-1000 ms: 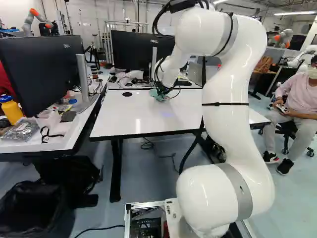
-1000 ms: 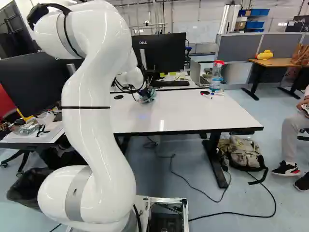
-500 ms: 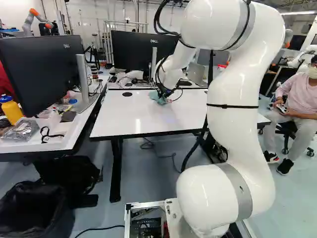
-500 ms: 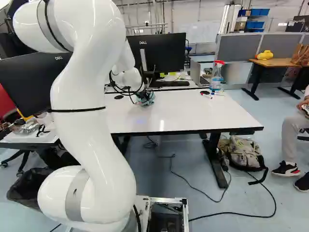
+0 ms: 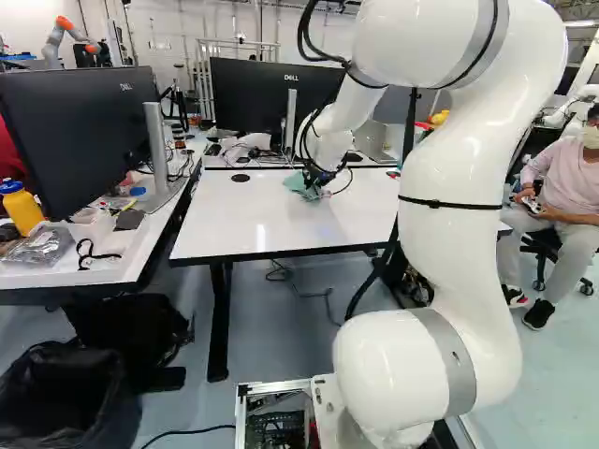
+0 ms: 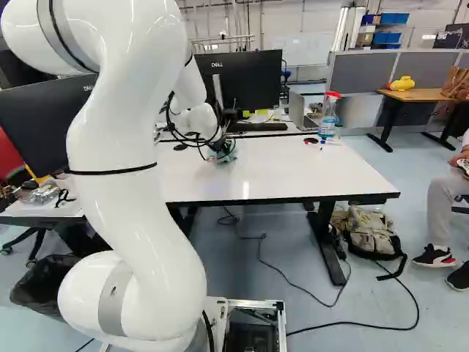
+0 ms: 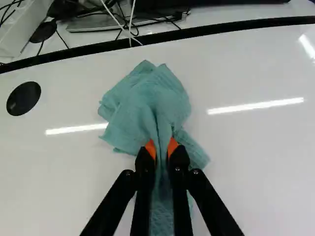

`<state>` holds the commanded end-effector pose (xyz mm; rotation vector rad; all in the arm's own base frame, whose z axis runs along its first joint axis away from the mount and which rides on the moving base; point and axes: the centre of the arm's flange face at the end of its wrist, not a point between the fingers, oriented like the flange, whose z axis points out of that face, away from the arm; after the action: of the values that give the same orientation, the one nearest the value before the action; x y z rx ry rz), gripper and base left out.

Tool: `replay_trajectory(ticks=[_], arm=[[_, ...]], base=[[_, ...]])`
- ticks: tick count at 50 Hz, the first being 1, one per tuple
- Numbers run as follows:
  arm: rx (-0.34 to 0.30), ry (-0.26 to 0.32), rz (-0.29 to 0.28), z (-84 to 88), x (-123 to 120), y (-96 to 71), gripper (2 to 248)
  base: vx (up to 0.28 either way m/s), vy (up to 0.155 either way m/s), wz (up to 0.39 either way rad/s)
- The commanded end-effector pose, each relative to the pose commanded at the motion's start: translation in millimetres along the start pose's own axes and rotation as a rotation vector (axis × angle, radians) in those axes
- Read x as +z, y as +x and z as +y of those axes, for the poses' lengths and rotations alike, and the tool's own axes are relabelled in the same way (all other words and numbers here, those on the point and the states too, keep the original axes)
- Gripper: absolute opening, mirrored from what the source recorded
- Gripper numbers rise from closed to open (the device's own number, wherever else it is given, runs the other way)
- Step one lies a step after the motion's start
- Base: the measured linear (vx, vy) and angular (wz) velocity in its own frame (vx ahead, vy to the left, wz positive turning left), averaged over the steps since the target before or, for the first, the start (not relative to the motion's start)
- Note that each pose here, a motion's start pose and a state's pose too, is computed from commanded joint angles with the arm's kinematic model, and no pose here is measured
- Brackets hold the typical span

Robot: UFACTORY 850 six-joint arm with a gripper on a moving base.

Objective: Clean the table with the green towel

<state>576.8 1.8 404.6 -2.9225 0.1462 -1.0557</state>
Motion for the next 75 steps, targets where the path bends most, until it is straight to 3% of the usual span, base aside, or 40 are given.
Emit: replay_trajectory(ticks=[14, 27, 50, 75], arm=[[0.007, -0.004, 0.023, 5.1, -16.6, 4.6, 45], [0.009, -0.003, 0.04, 6.9, -46.4, -4.3, 45], [0.003, 0.002, 0.036, 5.8, -82.3, -36.2, 45], [0.023, -0.016, 0.03, 21.2, -110.2, -68.7, 45]], base=[[0.0, 0.0, 0.0], [0.0, 0.0, 0.0], [0.0, 0.0, 0.0], [0.0, 0.0, 0.0]])
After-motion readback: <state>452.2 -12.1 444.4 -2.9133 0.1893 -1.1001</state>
